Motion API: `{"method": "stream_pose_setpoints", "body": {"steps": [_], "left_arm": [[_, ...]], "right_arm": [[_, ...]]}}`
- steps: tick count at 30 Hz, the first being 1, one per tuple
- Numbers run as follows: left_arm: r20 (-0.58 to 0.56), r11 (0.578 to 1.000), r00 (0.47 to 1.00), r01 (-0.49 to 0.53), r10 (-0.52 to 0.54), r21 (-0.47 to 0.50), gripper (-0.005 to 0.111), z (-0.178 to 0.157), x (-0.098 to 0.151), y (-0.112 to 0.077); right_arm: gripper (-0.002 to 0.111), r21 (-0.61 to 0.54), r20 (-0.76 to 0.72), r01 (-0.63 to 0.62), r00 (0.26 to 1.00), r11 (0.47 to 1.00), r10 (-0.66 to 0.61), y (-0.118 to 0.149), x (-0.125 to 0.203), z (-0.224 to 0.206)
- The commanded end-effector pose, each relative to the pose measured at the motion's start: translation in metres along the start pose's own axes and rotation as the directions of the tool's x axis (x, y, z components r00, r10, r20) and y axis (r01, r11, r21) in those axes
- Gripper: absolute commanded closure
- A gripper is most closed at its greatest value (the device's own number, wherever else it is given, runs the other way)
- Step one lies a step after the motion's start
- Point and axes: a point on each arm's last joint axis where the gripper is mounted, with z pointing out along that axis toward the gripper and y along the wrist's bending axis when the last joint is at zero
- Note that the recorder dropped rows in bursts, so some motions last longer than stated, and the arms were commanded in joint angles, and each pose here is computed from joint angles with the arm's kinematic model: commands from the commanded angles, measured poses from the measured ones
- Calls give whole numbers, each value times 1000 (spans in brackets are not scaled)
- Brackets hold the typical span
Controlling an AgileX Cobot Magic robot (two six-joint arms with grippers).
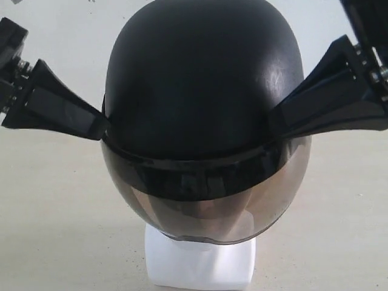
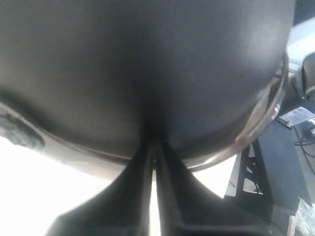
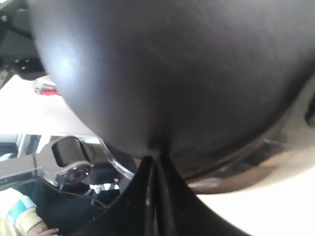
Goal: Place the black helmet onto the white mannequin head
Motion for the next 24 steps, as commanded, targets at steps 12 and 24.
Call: {"method": "stream_pose_setpoints", "body": {"steps": [12,24], "left_arm": [[56,999,998,-21,19,40,102,-6,-3,-15],[128,994,991,-29,43,-109,102,-46,4,-30]], "right_arm": [[108,46,24,0,1000,999,-1,-6,-1,1],[108,198,220,-15,975,980,-29,6,15,-31]]}}
